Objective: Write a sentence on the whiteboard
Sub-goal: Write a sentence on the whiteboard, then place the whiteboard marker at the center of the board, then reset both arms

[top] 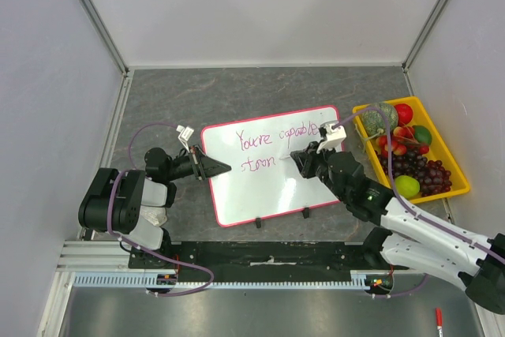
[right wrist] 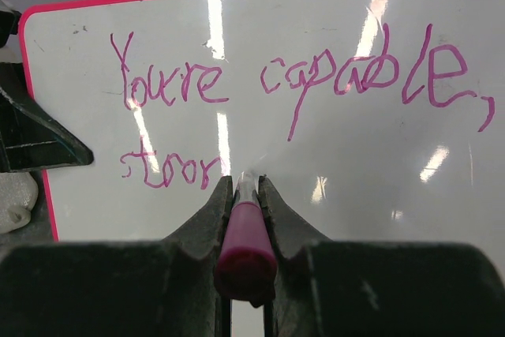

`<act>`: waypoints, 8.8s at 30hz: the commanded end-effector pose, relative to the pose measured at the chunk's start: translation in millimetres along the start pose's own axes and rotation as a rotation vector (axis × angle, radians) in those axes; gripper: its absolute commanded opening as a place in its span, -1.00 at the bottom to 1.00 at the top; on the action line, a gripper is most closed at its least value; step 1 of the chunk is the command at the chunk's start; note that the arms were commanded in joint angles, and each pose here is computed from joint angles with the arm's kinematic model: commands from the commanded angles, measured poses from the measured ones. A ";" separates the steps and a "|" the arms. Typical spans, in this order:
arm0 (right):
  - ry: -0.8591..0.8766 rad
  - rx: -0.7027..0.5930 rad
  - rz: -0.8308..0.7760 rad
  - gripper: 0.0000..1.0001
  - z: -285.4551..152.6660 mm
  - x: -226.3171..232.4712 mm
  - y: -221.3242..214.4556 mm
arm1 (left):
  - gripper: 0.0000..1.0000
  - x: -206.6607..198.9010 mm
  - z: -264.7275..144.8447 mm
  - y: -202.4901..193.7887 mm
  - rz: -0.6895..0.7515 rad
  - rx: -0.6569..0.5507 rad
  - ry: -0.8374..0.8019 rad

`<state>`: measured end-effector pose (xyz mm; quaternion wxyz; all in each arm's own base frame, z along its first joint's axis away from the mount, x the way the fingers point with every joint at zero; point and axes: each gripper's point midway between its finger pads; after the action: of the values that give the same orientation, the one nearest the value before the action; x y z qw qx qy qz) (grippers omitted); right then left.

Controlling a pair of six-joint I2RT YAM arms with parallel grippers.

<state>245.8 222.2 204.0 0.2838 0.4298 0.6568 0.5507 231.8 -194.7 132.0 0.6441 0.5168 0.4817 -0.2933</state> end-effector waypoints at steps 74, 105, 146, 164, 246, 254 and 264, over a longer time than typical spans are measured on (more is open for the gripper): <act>0.007 0.131 -0.055 -1.00 -2.3 -9.4 -43.8 | -0.96 3.1 -1.1 -6.1 0.058 0.015 -0.006; 0.162 -0.011 0.064 -1.00 -3.3 24.0 -3.6 | -0.96 2.4 -1.2 -6.0 0.061 0.013 -0.006; -0.027 0.009 -0.020 -1.00 -10.4 -19.0 -10.7 | -0.96 2.6 -1.4 -6.4 0.060 0.013 -0.006; 0.033 -0.010 0.122 -1.00 -59.2 -13.2 18.7 | -0.96 3.0 -0.7 -4.8 0.060 0.014 -0.004; 0.002 0.352 0.173 0.96 -64.8 -14.6 -89.0 | 1.00 -49.4 -41.5 47.5 0.220 -0.410 0.309; -0.001 0.341 0.157 0.96 -55.2 -13.1 -83.6 | 1.00 -62.4 -40.2 50.9 0.182 -0.418 0.289; -0.001 0.322 0.101 0.96 -22.9 -1.4 -45.0 | 0.99 -71.3 -40.9 64.9 0.141 -0.404 0.363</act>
<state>188.1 190.7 122.9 0.1522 0.5234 0.7318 0.4092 241.5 -147.5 193.8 0.6493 0.4565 0.6049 -0.0638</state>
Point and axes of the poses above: each gripper's point midway between its finger pads, its own z axis out along the fingers, its own x axis along the line the jaws close on, y = z × x, and after that the axes turned 15 degrees about -z, right-handed
